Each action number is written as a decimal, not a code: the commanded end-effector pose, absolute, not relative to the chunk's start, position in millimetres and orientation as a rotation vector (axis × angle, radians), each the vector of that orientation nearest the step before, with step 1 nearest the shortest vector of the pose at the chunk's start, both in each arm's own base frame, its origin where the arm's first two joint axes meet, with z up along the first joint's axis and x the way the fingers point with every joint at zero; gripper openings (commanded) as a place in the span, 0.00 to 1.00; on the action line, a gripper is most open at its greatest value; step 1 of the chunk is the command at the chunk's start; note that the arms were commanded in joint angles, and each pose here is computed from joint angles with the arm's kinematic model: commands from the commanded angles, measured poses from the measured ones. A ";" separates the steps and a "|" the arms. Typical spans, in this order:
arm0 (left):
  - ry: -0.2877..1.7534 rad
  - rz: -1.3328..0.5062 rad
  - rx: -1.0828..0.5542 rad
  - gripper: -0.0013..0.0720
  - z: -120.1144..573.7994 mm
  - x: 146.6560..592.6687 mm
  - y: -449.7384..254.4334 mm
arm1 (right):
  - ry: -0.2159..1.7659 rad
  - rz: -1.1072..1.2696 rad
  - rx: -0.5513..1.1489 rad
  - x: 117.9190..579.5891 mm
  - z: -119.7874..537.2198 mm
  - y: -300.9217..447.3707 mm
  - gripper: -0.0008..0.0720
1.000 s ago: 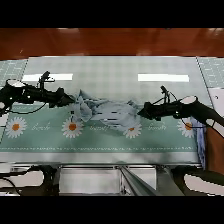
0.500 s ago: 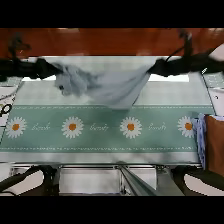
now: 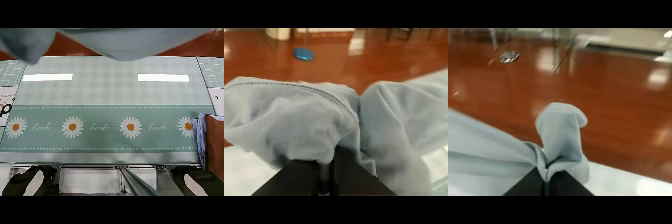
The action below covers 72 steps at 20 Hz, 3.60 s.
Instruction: Fold the shirts.
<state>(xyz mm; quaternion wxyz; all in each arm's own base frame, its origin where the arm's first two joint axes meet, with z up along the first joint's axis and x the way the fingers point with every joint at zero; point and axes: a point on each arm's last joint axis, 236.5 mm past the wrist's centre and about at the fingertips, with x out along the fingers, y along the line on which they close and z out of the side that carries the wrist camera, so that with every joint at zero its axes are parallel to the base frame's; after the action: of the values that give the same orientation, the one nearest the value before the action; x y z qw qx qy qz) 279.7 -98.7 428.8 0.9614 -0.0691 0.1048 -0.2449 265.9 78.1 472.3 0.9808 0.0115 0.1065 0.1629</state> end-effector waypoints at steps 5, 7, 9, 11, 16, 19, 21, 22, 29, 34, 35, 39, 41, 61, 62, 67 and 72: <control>0.603 -0.354 -0.148 0.05 329.8 194.4 -84.1 | 0.352 0.288 0.055 183.9 417.5 66.8 0.05; 0.817 -0.374 -0.180 0.05 267.4 181.0 -85.8 | 0.479 0.278 0.100 194.8 367.1 67.6 0.05; 1.003 -0.385 -0.235 0.05 206.5 170.6 -87.0 | 0.627 0.279 0.141 208.2 305.7 71.9 0.05; 1.124 -0.374 -0.314 0.05 148.2 175.2 -86.9 | 0.746 0.302 0.192 226.8 247.4 82.1 0.05; 1.048 -0.178 -0.494 0.05 30.7 258.1 -58.3 | 0.914 0.348 0.298 300.5 126.5 104.9 0.05; 0.952 -0.050 -0.585 0.05 1.1 312.4 -32.8 | 0.946 0.332 0.356 363.7 73.6 110.2 0.05; 0.952 -0.003 -0.677 0.05 -18.3 338.1 -27.4 | 0.994 0.302 0.396 398.4 28.9 110.8 0.05; 0.960 0.024 -0.711 0.05 -29.4 349.4 -23.6 | 1.037 0.307 0.410 407.8 9.0 114.4 0.05; 1.182 -0.073 -0.783 0.71 -58.4 393.1 -38.7 | 1.106 0.376 0.594 466.0 -7.6 143.8 0.59; 1.156 -0.065 -0.652 0.71 40.6 393.8 44.2 | 1.101 0.450 0.592 451.2 89.4 76.5 0.58; 1.073 -0.013 -0.669 0.71 63.9 391.5 65.7 | 1.103 0.418 0.578 438.6 98.3 55.5 0.58; 1.044 -0.046 -0.665 0.71 60.8 334.5 32.2 | 1.111 0.214 0.550 384.9 60.7 20.5 0.58; 1.155 -0.092 -0.672 0.71 9.4 286.3 -11.3 | 1.103 0.204 0.622 354.8 23.4 39.8 0.58; 1.010 0.085 -1.039 0.71 -84.5 301.4 -92.6 | 1.133 0.202 0.676 301.6 -18.3 58.7 0.58; 0.992 0.092 -1.036 0.71 -83.7 304.7 -92.5 | 1.129 0.202 0.680 302.5 -17.7 59.0 0.58; 0.959 0.094 -1.030 0.50 -78.9 316.6 -95.8 | 1.112 0.192 0.682 306.4 -16.8 56.7 0.58; 0.872 -0.020 -0.927 0.05 -36.9 349.5 -97.2 | 1.063 0.114 0.704 324.0 -24.3 41.7 0.58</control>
<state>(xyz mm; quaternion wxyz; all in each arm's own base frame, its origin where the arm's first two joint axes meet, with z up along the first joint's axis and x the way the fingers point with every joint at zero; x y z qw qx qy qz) 332.3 -97.1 -58.8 0.7809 -0.4556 0.4270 0.0164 312.2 52.1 -19.5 0.7946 0.3193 0.5103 0.0785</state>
